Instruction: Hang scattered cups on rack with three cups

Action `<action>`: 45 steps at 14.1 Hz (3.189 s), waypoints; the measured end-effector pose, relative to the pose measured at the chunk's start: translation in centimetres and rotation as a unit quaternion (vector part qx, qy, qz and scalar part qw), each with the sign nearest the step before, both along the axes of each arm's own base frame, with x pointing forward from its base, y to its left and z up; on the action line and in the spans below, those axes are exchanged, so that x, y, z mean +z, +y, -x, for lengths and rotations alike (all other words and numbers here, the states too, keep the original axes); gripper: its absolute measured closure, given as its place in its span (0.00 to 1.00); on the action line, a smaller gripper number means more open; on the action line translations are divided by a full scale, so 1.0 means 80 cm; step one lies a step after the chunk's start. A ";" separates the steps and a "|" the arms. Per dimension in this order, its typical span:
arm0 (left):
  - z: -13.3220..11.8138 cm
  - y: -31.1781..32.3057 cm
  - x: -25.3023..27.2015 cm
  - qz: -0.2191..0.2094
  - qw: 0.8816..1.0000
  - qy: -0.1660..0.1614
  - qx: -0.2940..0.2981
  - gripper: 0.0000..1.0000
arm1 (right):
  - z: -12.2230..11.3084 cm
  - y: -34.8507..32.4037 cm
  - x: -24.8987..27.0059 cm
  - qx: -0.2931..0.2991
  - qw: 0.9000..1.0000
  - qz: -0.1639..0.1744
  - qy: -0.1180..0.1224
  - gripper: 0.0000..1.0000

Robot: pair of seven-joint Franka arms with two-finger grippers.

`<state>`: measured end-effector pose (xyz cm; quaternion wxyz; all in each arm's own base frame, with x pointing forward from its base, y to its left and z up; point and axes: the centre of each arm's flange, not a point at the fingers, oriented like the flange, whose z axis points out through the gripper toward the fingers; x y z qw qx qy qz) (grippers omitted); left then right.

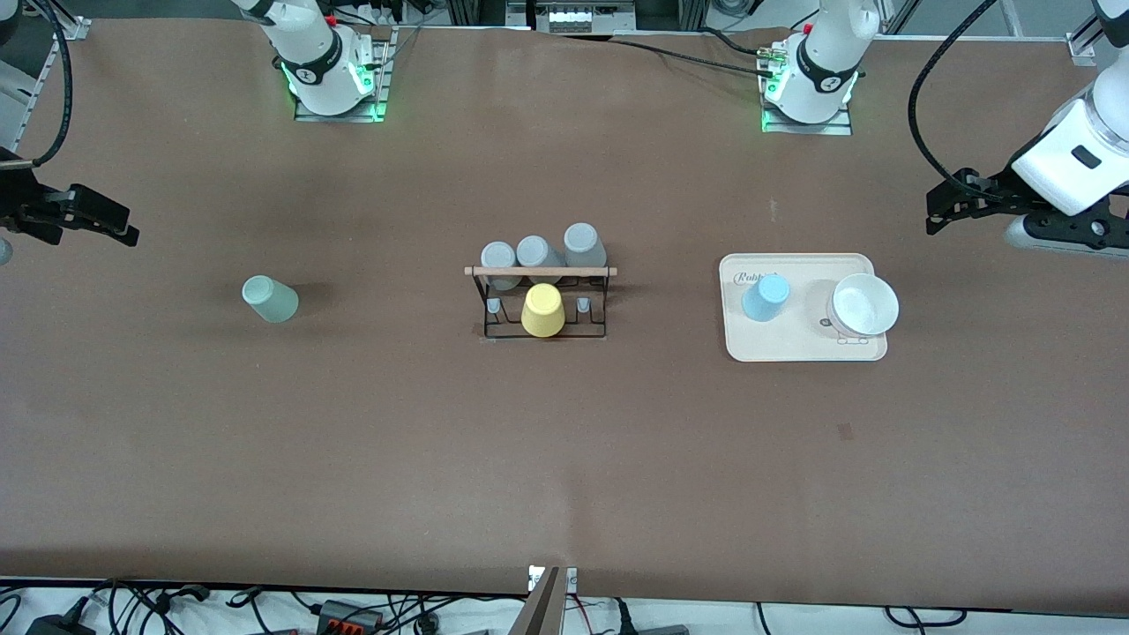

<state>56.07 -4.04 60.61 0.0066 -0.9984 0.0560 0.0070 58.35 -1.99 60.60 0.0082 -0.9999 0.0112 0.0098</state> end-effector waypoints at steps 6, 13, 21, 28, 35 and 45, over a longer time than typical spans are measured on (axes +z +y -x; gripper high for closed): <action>0.000 -0.001 0.000 0.000 1.000 0.000 -0.001 0.00 | 0.001 0.000 0.002 0.000 1.000 0.000 -0.002 0.00; -0.011 0.000 -0.027 0.000 1.000 0.021 0.000 0.00 | 0.001 0.000 -0.004 0.000 1.000 0.000 0.003 0.00; -0.043 -0.028 -0.164 0.001 0.994 0.111 -0.019 0.00 | -0.007 -0.001 -0.025 0.000 1.000 0.000 0.017 0.00; 0.006 -0.102 -0.285 0.005 0.999 0.042 -0.002 0.00 | -0.016 -0.003 -0.045 -0.002 1.000 -0.001 0.029 0.00; 0.085 -0.123 -0.409 0.023 1.000 -0.020 0.001 0.00 | -0.027 -0.005 -0.076 -0.003 0.999 -0.001 0.047 0.00; 0.086 -0.121 -0.473 0.041 0.999 -0.024 0.008 0.00 | -0.035 -0.012 -0.089 0.001 0.998 0.031 0.049 0.00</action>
